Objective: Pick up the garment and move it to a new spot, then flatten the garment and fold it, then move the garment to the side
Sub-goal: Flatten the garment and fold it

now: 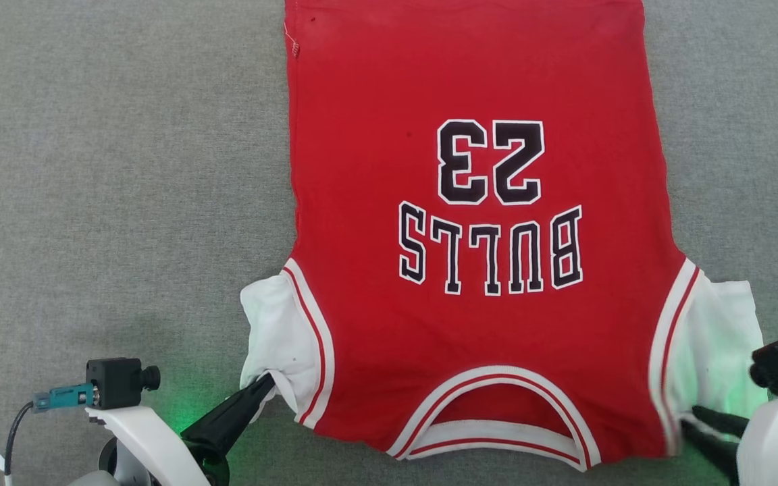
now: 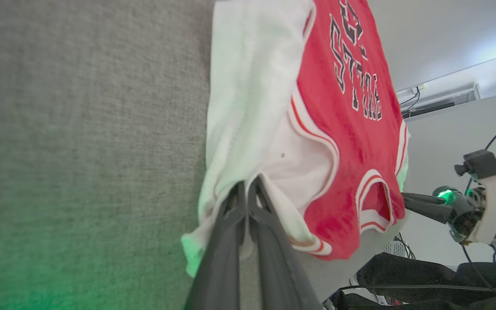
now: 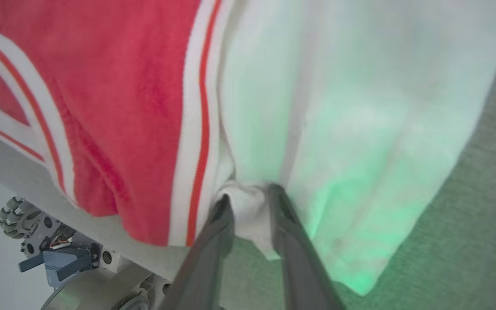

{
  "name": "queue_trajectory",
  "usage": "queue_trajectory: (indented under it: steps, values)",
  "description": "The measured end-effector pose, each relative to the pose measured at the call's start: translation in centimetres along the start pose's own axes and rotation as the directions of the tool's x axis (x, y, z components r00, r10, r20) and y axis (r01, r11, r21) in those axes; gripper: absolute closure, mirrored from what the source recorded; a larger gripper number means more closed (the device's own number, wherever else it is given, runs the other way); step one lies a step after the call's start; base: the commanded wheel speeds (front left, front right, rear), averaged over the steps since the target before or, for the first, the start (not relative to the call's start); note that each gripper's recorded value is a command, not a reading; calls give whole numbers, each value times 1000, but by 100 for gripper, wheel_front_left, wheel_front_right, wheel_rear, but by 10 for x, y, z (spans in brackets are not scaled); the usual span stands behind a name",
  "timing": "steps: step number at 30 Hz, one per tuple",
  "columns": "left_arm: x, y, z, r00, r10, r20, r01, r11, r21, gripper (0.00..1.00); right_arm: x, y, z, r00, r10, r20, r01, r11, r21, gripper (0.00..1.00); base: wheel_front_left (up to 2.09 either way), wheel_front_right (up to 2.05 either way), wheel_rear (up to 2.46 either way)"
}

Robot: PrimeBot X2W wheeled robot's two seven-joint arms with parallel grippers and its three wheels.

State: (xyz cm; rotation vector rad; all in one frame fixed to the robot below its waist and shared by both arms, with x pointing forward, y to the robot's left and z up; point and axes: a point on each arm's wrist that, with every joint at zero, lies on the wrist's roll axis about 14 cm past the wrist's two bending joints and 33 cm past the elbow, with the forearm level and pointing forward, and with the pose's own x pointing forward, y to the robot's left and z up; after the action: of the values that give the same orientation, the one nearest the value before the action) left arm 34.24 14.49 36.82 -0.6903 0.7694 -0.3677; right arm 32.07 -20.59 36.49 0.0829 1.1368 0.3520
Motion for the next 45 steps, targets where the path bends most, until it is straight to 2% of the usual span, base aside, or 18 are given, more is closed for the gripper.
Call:
queue_trajectory:
  steps: [4,10,15,20,27,29,32,36,42,45]
  values:
    - [1,0,-3,1000,-2,-16,2,1000,6,100,-4,6,9,999,21,38,-21,1000,-6,0,0,0,0]
    - [4,1,-4,1000,-6,-25,6,1000,16,100,-30,4,52,988,28,152,-20,998,-53,0,0,0,0]
    - [8,1,-2,999,-16,-28,17,999,29,100,-57,-4,105,965,14,261,16,994,-112,0,0,0,0]
    - [11,-2,1,999,-31,-27,32,998,47,100,-64,-18,164,940,-20,340,81,983,-166,0,0,0,0]
    - [9,-5,1,999,-37,-27,39,998,55,100,-28,-30,266,883,-68,465,158,975,-159,0,0,0,0]
    - [6,-6,0,999,-36,-23,37,998,56,100,-7,-30,282,893,-85,443,168,974,-151,0,0,0,0]
    - [1,-4,0,1000,-26,-18,27,998,56,100,22,-29,301,918,-74,390,120,988,-95,0,0,0,0]
    - [-3,0,0,1000,-9,-19,10,998,60,100,47,-45,320,939,-143,313,172,983,-69,0,0,0,0]
    - [-3,6,3,1000,15,-8,-14,999,51,100,94,-60,318,971,-188,150,193,981,-17,0,0,0,0]
    - [-2,6,4,1000,17,-4,-17,999,48,100,110,-63,318,977,-181,112,180,984,19,0,0,0,0]
